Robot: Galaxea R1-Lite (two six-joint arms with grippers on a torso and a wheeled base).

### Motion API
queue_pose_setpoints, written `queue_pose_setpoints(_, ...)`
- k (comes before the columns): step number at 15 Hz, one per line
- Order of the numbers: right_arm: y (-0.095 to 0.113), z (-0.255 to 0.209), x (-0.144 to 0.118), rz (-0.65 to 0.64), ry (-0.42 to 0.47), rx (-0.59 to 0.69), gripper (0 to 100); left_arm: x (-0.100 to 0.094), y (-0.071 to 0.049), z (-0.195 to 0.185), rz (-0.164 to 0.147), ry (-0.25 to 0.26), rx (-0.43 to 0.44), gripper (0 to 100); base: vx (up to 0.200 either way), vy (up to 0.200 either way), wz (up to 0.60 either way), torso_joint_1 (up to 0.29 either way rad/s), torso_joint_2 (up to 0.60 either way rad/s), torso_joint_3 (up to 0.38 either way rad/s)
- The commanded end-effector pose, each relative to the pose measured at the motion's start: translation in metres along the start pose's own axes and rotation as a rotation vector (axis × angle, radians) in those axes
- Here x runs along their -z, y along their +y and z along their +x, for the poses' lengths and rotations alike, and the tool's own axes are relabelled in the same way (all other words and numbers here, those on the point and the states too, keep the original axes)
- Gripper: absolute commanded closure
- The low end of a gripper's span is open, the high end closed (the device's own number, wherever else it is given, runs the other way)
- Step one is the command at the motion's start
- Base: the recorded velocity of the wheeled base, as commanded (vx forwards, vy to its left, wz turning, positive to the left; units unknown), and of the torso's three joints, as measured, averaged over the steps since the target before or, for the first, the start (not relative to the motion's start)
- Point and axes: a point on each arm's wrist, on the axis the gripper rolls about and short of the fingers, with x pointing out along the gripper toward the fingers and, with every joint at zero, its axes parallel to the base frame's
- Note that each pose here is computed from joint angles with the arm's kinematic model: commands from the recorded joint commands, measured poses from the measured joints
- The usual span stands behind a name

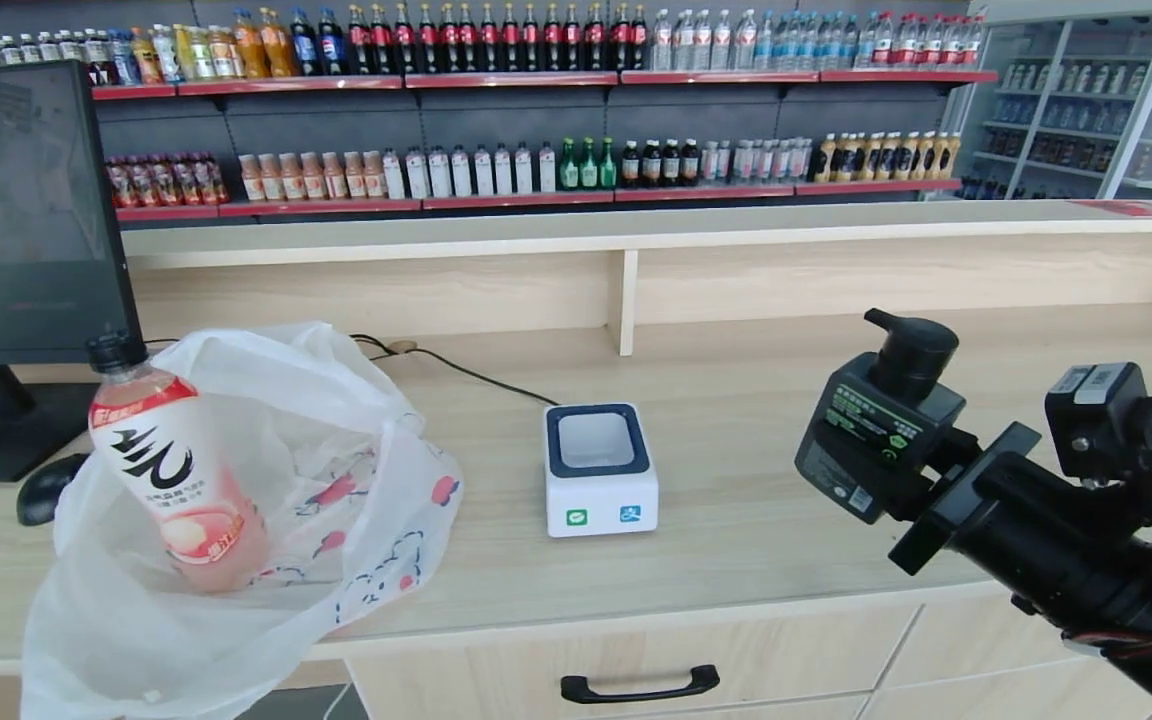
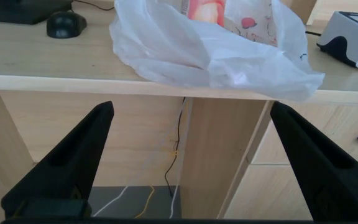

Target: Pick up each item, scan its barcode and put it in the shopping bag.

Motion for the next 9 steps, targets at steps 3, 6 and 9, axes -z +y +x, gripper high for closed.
queue_pose_setpoints(3,0.000,0.001,-0.003,-0.004,-0.016,0.001,100,0.000,0.000,0.000,-0.002,-0.001,0.000,0,0.000,0.200,0.00,0.001,0.00,0.004)
queue_pose_setpoints(6,-0.002,0.005,-0.006,-0.020,-0.033,0.012,100,0.000,0.000,0.000,-0.002,-0.001,0.000,0,0.000,0.200,0.00,0.005,0.00,0.007)
queue_pose_setpoints(9,-0.003,0.011,-0.011,-0.078,-0.065,-0.008,100,0.000,0.000,0.000,-0.002,-0.001,0.000,0,0.000,0.200,0.00,0.002,0.00,0.001)
